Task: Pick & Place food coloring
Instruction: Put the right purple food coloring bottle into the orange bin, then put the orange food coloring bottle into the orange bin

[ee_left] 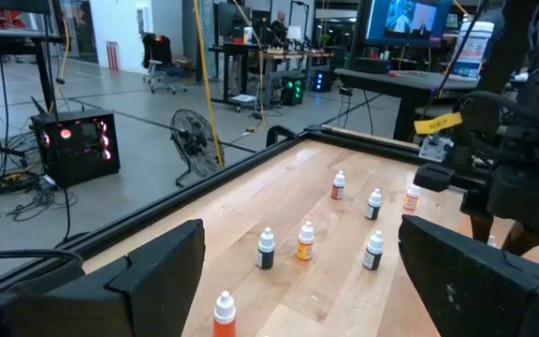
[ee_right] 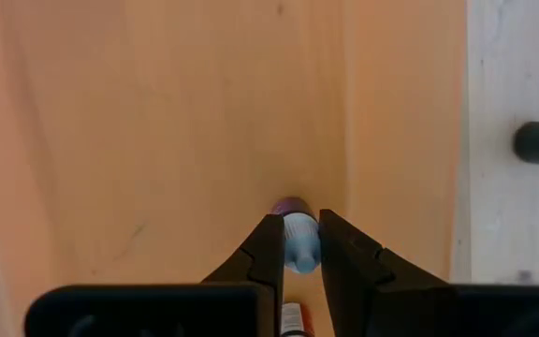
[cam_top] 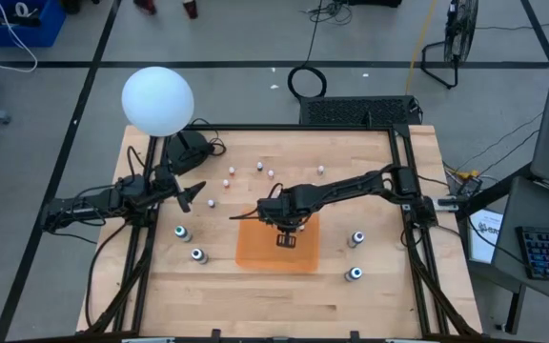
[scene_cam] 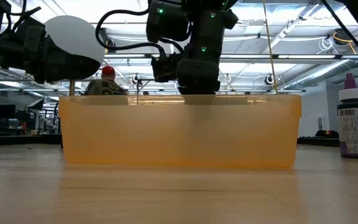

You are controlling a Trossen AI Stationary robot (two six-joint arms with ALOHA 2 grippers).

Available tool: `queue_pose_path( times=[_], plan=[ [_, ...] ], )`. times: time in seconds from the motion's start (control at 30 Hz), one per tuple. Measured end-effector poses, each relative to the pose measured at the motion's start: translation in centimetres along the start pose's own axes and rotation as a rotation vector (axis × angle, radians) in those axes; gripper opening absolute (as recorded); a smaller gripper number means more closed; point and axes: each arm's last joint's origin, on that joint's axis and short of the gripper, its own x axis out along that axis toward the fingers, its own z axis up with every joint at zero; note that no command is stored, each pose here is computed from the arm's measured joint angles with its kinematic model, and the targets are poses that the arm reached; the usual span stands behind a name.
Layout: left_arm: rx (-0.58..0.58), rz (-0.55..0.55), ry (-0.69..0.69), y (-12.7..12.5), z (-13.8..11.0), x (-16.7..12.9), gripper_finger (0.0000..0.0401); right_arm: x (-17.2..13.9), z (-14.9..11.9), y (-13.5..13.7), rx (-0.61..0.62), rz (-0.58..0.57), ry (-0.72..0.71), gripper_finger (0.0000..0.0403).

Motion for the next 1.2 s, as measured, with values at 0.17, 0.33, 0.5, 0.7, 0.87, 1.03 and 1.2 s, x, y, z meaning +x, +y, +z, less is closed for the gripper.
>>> queue_pose_path(
  times=[0.17, 0.33, 0.5, 0.7, 0.87, 1.03, 1.2],
  plan=[
    [0.000, 0.000, 0.000, 0.0, 0.0, 0.0, 0.0353, 0.1, 0.0, 0.1, 0.003, 0.001, -0.002, 0.0045],
    [0.000, 0.000, 0.000, 0.0, 0.0, 0.0, 0.0353, -0.5, -0.1, 0.2, 0.038, 0.006, -0.016, 0.0116],
    [0.000, 0.000, 0.000, 0.0, 0.0, 0.0, 0.0353, -2.5, -0.2, 0.5, 0.050, 0.017, -0.049, 0.0163],
    [0.000, 0.000, 0.000, 0.0, 0.0, 0.0, 0.0353, -6.3, -1.7, 0.1, 0.082, 0.003, -0.022, 0.0175],
    [0.000, 0.000, 0.000, 0.0, 0.0, 0.0, 0.0353, -9.7, -4.1, -1.0, 0.164, -0.120, 0.070, 0.0165],
    [0.000, 0.000, 0.001, 0.0, 0.0, 0.0, 0.0353, -12.3, -6.4, -2.1, 0.221, -0.310, 0.097, 0.0166],
    [0.000, 0.000, 0.000, 0.0, 0.0, 0.0, 0.0353, -12.2, -8.6, -3.6, 0.290, -0.325, 0.071, 0.0165]
  ],
)
